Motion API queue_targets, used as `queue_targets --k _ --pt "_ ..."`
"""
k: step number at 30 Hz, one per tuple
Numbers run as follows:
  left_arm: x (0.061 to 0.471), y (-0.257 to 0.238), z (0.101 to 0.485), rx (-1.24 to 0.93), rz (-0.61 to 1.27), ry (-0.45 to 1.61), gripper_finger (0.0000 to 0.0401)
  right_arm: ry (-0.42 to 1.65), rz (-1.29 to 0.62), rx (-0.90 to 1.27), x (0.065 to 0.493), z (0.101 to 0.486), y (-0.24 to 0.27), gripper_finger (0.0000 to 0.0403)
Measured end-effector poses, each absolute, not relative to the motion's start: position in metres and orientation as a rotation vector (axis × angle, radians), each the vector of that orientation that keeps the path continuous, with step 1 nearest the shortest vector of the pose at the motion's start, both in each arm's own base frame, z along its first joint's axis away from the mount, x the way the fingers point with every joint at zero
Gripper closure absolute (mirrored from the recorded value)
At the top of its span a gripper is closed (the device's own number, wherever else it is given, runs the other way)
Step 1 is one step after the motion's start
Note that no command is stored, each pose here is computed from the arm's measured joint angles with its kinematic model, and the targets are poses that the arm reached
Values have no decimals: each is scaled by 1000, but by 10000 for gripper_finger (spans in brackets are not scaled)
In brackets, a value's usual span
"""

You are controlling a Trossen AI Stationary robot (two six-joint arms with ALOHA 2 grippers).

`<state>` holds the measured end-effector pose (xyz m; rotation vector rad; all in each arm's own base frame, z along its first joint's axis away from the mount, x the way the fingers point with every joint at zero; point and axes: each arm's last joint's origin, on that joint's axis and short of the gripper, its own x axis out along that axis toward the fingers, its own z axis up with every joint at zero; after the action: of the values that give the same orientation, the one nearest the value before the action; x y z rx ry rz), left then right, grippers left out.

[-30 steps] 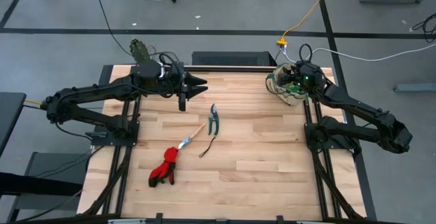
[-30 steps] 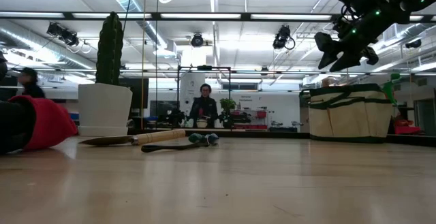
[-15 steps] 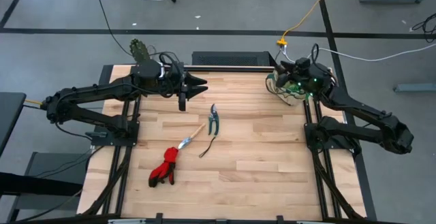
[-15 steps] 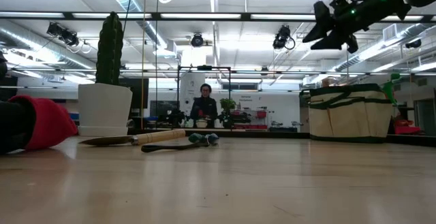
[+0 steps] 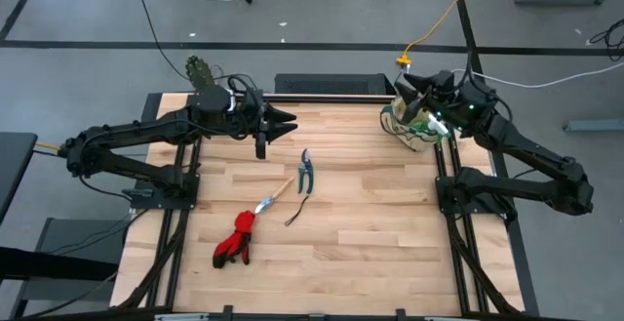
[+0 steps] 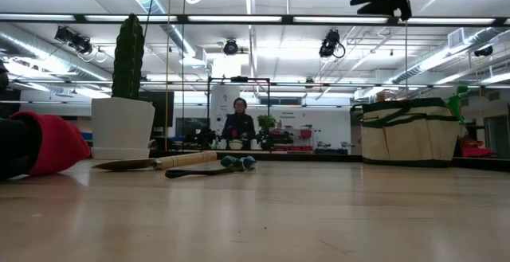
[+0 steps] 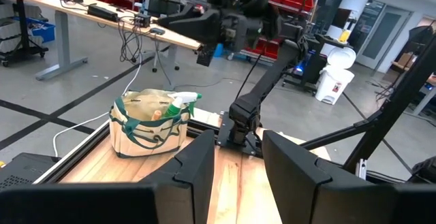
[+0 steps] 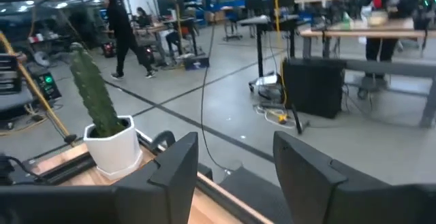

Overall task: Pick & Place Garden tools in Gardening bag
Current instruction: Put the brown trowel into the white gardening bag

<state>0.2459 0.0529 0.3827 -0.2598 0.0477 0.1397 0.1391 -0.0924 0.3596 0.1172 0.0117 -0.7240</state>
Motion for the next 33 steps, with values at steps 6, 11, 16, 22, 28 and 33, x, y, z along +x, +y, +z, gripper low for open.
queue_targets --k 6,11,16,22,28,33 --pt "246 53 383 -260 140 48 270 33 -593 91 145 367 -80 211" --pt "246 53 383 -260 139 47 270 57 -517 80 152 365 -70 211" --pt "246 53 383 -261 140 47 270 74 -447 79 162 362 -61 211" --pt "246 53 383 -261 139 47 270 91 -344 77 173 359 -47 211" --pt "246 53 383 -261 139 48 270 110 -259 75 181 357 -33 211" --pt "246 53 382 -262 149 57 270 117 -200 90 184 356 -22 211"
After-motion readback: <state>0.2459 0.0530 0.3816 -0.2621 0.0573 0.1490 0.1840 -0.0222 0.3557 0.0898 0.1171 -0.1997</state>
